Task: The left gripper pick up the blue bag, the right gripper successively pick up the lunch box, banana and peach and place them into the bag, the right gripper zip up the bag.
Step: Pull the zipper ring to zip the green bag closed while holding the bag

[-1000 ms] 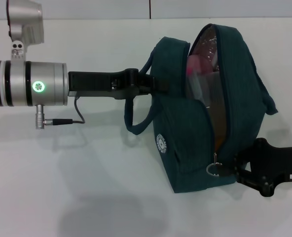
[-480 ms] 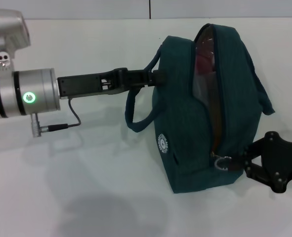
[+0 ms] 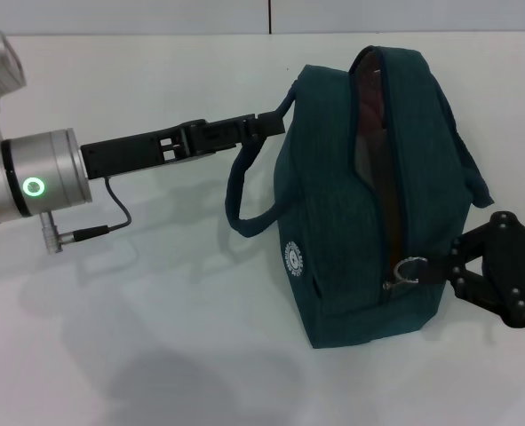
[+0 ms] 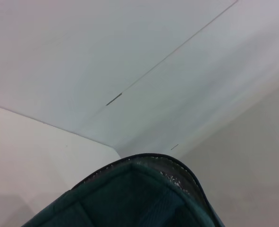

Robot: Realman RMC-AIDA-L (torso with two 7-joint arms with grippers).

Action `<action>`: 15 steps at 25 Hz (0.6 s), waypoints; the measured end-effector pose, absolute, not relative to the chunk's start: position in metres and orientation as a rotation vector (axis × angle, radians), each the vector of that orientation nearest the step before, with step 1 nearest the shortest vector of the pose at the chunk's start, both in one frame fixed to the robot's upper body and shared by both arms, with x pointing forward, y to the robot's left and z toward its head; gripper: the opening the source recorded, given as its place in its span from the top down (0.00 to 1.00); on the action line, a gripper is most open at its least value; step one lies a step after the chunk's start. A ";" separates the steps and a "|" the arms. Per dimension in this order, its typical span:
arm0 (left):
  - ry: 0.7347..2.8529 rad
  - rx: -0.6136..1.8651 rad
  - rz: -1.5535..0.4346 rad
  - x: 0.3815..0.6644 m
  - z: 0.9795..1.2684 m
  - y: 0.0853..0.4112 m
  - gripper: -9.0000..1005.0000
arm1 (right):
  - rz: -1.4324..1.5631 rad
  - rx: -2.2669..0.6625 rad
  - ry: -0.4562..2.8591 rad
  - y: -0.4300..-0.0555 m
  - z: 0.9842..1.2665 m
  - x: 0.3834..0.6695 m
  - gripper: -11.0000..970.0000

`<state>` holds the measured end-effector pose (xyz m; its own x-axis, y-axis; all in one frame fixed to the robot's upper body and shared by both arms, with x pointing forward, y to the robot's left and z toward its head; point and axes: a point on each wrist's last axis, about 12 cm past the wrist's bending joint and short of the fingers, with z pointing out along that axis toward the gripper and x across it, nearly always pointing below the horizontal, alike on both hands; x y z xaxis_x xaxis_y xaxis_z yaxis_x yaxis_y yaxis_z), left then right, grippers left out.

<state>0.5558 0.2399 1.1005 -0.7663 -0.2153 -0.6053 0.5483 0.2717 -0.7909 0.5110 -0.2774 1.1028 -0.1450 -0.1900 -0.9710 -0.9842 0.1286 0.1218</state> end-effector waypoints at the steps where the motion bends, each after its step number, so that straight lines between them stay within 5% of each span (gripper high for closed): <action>1: 1.912 0.300 -1.553 0.556 1.101 0.240 0.26 | 1.114 -1.199 1.512 -0.278 1.103 0.511 0.98; 15: 1.827 0.363 -1.460 0.549 1.097 0.250 0.11 | 1.109 -1.093 1.327 -0.276 1.129 0.518 0.98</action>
